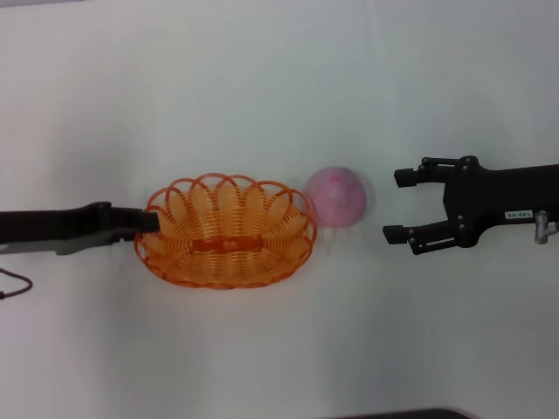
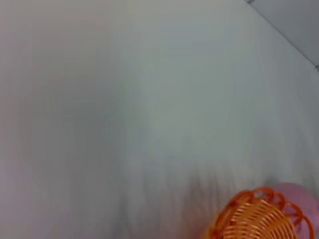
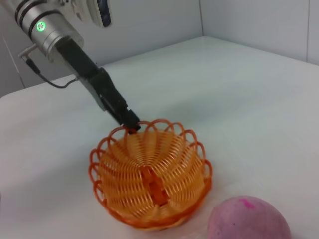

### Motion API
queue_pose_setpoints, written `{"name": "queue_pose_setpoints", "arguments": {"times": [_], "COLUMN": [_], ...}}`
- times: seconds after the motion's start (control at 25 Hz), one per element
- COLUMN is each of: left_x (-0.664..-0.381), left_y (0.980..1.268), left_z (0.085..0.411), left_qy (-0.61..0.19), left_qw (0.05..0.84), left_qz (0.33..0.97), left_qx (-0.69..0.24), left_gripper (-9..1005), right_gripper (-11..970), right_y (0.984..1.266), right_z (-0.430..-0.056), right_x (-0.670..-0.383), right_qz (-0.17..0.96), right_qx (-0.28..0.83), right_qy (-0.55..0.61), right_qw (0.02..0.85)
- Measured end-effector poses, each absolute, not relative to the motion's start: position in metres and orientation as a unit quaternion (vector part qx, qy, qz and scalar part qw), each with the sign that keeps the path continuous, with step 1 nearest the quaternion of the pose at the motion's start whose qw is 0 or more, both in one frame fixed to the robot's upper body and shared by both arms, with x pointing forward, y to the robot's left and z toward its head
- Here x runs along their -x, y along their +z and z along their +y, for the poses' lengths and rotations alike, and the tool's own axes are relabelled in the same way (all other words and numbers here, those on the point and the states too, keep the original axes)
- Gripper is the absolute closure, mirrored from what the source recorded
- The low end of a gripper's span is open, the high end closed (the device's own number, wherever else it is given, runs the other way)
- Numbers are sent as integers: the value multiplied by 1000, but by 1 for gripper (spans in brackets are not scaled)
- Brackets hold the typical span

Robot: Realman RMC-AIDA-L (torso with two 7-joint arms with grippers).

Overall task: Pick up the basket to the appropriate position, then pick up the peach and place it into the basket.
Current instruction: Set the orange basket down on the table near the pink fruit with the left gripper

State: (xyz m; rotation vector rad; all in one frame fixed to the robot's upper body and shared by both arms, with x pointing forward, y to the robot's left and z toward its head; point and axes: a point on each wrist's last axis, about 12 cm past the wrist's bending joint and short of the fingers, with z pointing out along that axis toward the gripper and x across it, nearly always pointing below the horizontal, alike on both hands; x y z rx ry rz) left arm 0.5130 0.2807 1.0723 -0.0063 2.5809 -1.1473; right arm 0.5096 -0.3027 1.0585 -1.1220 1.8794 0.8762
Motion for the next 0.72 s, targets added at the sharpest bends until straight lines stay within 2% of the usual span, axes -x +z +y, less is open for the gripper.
{"name": "queue_pose_setpoints", "arguments": {"times": [0.48, 0.72], "left_x": [-508, -500], "left_y": [1083, 1102], "left_z": [297, 316], "left_qy": [-428, -471], "left_qw": [178, 257], "left_qz": [886, 842], "left_qx": [7, -59], "left_gripper": [551, 499], "right_gripper": [12, 12], "right_y": [1059, 1059], "right_z": [-303, -303], "right_x": [-512, -512], "right_qz": [738, 738], "right_qx": [441, 441], "right_qy": [339, 338], "right_qw": [383, 383]}}
